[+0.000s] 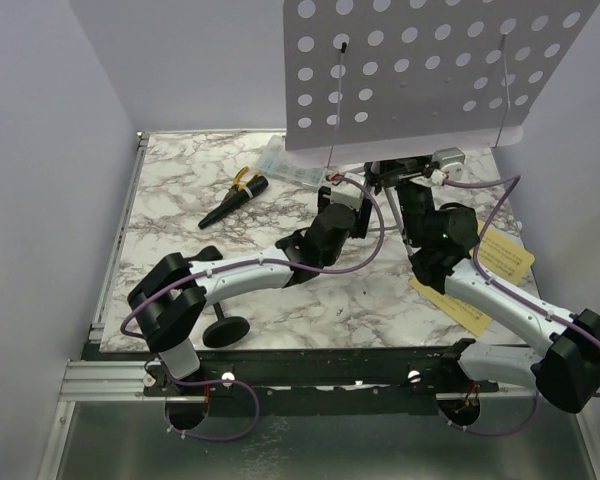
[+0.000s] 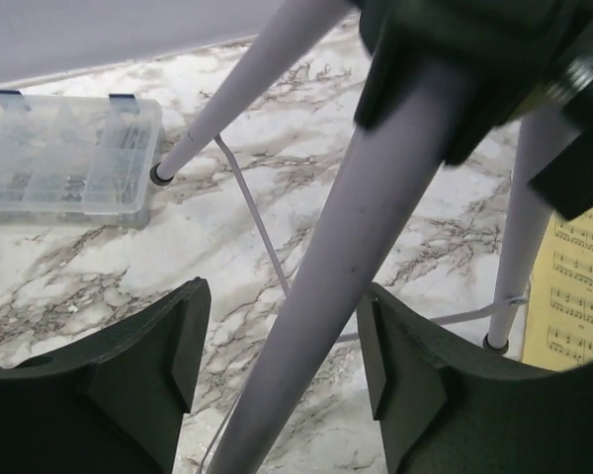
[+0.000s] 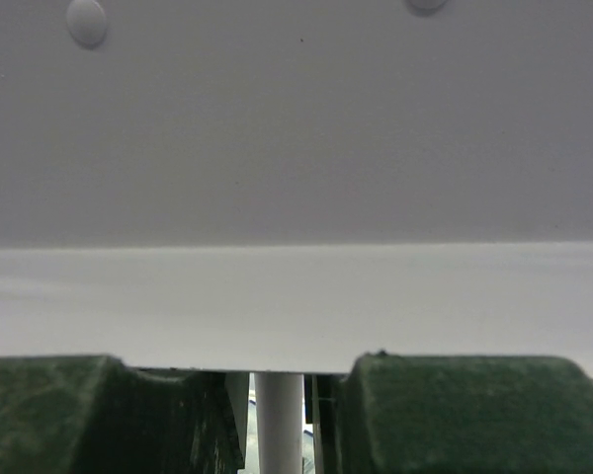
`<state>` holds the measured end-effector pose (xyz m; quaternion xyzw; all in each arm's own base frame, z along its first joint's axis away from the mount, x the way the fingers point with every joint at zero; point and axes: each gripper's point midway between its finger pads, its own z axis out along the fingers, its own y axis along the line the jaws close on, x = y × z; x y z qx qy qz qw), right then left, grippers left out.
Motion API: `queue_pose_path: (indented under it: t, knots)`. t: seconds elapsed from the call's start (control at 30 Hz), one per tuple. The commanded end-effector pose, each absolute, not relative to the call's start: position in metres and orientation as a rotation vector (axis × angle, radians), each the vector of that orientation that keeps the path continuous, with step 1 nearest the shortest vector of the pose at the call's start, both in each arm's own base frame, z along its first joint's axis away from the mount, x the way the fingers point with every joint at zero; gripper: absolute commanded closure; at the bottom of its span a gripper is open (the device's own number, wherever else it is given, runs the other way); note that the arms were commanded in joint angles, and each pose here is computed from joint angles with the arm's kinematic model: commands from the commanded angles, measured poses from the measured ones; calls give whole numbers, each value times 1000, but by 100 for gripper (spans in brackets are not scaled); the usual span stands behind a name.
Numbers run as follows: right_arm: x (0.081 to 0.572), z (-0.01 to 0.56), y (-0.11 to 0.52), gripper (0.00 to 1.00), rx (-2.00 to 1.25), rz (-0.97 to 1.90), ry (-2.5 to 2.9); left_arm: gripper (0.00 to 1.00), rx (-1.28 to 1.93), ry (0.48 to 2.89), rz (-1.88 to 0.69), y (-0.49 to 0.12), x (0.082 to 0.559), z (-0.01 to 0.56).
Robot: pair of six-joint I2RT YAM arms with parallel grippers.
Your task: Set up the instrument practice props
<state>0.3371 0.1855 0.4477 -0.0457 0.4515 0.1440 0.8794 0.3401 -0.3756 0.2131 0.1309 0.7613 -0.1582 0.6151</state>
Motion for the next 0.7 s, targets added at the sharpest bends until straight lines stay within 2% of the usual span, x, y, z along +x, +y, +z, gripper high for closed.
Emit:
queue_pose_path:
  t: [0.0, 0.4, 0.67]
  knots:
    - [284, 544, 151, 99, 57, 417, 604, 37, 263, 1670, -328, -373, 352, 243]
    - [283, 576, 162, 99, 4, 409, 552, 37, 288, 1808, -369, -353, 329, 179]
    - [291, 572, 168, 99, -12, 387, 572, 59, 293, 1894, -460, -337, 335, 164]
